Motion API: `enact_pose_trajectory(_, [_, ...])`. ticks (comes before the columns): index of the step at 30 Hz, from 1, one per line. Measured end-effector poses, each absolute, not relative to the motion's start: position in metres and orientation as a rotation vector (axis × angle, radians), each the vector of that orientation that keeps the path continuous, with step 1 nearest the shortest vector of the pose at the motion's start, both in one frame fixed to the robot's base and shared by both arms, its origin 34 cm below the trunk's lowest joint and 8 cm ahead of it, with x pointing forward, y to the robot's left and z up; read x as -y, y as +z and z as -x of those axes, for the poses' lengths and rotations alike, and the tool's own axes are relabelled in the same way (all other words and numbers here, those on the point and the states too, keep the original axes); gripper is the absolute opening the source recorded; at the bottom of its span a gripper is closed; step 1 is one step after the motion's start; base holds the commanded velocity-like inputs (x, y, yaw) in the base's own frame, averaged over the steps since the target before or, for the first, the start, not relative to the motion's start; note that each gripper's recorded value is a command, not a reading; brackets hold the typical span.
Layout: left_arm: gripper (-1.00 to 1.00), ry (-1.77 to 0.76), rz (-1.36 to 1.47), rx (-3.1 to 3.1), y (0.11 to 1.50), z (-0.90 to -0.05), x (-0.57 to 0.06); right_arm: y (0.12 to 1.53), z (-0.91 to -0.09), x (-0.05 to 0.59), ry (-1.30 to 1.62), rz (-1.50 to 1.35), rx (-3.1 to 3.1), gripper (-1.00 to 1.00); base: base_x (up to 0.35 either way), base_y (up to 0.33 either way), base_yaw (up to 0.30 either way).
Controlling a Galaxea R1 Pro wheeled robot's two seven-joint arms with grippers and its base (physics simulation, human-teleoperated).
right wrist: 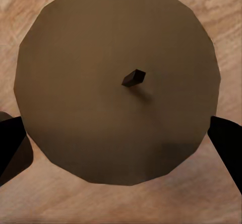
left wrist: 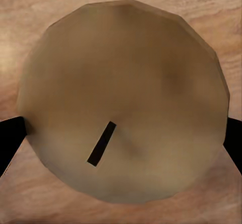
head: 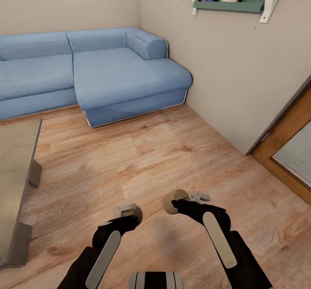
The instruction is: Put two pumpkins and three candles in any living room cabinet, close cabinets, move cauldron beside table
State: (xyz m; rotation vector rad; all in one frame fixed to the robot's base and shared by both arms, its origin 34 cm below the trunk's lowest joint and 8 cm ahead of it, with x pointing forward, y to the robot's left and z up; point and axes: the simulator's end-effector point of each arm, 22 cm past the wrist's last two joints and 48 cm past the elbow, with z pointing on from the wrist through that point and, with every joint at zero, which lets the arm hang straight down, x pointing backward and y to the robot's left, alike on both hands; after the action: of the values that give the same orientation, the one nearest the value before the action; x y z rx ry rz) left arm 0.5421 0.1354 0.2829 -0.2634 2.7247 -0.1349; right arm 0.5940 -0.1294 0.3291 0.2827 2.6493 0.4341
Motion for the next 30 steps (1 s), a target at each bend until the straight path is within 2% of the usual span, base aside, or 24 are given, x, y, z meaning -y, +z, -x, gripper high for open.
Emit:
enact_pose_trajectory(7, [-1.00, -0.137, 0.259, -2.697, 0.297, -0.548, -0.135, 0.344, -0.599, 0.130, 0.434, -0.274, -2.622, -1.00, -0.055, 0.000, 0.291])
enact_pose_trajectory(30, [-1.00, -0.146, 0.248, -2.604, 0.343, -0.565, -0.136, 0.393, -0.610, 0.130, 0.435, -0.251, -2.537, -1.00, -0.310, 0.000, 0.290])
